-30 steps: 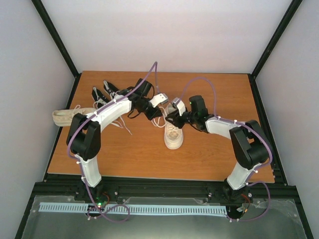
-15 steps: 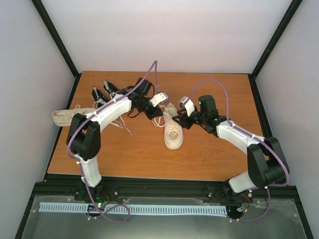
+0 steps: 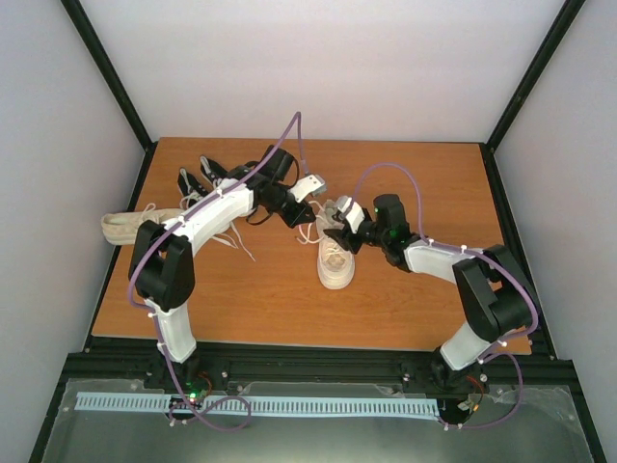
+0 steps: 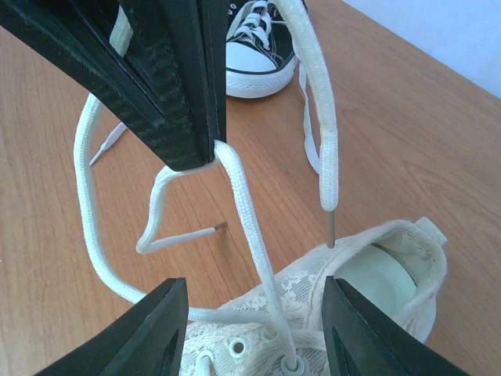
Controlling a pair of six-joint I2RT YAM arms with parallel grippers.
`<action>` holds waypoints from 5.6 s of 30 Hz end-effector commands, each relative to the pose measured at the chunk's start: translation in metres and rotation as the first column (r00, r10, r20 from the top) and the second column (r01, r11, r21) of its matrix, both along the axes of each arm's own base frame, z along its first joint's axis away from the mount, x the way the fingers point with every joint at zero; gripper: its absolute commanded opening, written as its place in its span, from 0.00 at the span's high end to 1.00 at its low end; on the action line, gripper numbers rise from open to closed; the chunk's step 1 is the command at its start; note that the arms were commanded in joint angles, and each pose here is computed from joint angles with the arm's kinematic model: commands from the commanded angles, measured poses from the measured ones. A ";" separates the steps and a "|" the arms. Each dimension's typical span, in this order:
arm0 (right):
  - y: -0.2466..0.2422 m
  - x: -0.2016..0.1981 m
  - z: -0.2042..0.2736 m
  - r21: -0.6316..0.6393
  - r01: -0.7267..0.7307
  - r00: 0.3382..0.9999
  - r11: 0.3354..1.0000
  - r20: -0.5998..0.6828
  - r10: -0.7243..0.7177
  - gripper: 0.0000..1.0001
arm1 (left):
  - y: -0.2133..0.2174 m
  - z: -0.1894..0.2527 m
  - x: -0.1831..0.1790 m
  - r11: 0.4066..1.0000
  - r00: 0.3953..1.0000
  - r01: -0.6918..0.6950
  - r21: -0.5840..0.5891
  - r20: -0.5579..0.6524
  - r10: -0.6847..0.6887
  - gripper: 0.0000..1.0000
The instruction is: Tie the shoes
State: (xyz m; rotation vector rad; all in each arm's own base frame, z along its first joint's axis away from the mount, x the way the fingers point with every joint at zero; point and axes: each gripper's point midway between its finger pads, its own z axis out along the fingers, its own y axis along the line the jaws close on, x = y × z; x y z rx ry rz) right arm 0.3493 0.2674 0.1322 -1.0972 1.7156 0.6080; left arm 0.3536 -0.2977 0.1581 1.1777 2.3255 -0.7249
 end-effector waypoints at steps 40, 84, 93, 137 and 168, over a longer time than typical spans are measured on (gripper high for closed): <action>0.014 0.013 0.007 0.006 -0.006 0.995 1.000 0.097 0.006 0.97 | 0.012 -0.031 0.007 0.984 0.988 0.145 0.102 0.046 -0.150 0.25; 0.010 0.011 0.002 -0.018 0.003 0.996 1.000 0.085 -0.001 0.97 | 0.070 -0.135 0.059 0.840 0.963 -0.238 0.488 0.008 0.268 0.58; 0.010 0.012 0.001 -0.022 0.005 0.996 1.000 0.088 -0.003 0.97 | 0.059 -0.133 0.058 0.855 0.970 -0.209 0.474 -0.011 0.243 0.85; 0.004 0.014 0.023 0.004 0.006 0.989 1.000 0.147 -0.007 0.97 | -0.007 0.003 -0.035 0.932 0.930 0.360 -0.034 0.090 -0.356 0.99; -0.011 0.023 0.029 -0.102 0.029 0.976 0.994 0.217 -0.007 0.60 | -0.014 -0.048 0.006 0.941 0.941 0.339 0.017 -0.003 -0.339 0.99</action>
